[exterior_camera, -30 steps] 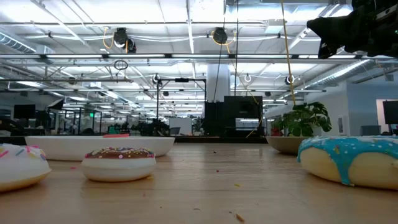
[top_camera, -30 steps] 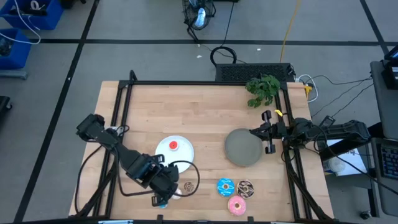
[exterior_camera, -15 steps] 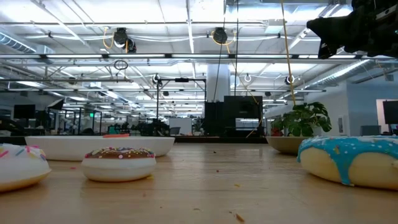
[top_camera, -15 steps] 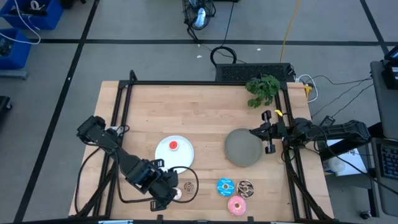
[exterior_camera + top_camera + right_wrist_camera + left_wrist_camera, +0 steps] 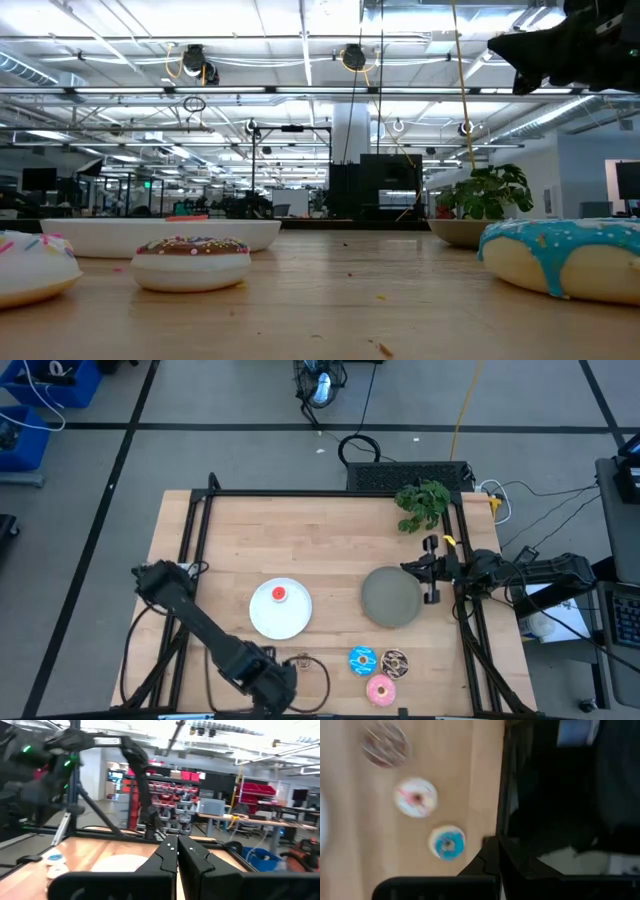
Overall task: Pick & Place donuts
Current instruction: Put the small blue donut on the white plate
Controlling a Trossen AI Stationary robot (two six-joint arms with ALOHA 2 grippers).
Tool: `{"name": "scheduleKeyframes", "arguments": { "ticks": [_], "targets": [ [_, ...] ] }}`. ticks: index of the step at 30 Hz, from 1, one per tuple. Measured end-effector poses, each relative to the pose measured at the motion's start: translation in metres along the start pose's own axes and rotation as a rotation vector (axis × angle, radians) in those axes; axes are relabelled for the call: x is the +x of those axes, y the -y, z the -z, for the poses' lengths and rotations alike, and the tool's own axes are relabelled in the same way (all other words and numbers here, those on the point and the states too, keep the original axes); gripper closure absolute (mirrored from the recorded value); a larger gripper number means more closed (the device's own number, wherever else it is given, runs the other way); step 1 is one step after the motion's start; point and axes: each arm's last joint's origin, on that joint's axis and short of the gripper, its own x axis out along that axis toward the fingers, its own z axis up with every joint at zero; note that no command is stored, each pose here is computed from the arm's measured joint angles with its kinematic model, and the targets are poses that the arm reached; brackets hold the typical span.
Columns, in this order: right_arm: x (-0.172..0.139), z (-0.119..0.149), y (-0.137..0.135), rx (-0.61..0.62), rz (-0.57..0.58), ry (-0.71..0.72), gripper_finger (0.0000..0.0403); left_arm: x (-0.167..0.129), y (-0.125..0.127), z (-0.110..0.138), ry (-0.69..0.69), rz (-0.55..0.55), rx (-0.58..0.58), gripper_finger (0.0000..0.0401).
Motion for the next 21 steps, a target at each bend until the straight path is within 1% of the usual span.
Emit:
{"name": "scheduleKeyframes", "arguments": {
  "ticks": [2, 4, 7, 9, 15, 18, 21],
  "targets": [
    [0.0, 0.0, 0.001, 0.0, 0.018, -0.003, 0.0403, 0.013, -0.001, 0.004, -0.084, -0.029, 0.009, 0.0395],
    [0.0, 0.0, 0.001, 0.001, 0.02, -0.004, 0.0403, 0.02, 0.001, 0.008, -0.104, -0.059, 0.057, 0.0397],
    [0.0, 0.0, 0.001, 0.003, 0.02, -0.002, 0.0403, 0.022, 0.008, 0.012, -0.041, -0.079, 0.151, 0.0397],
    [0.0, 0.0, 0.001, 0.003, 0.02, -0.002, 0.0403, 0.023, 0.012, 0.013, 0.0, -0.092, 0.175, 0.0391],
    [0.0, 0.0, 0.001, 0.004, 0.02, -0.001, 0.0403, 0.023, 0.013, 0.014, 0.01, -0.104, 0.137, 0.0379],
    [0.0, 0.0, 0.001, 0.007, 0.02, -0.001, 0.0403, 0.023, 0.01, 0.015, 0.001, -0.135, 0.11, 0.0373],
    [0.0, 0.0, 0.001, 0.007, 0.019, -0.001, 0.0403, 0.022, 0.007, 0.016, 0.018, -0.183, 0.07, 0.0351]
  ]
}}
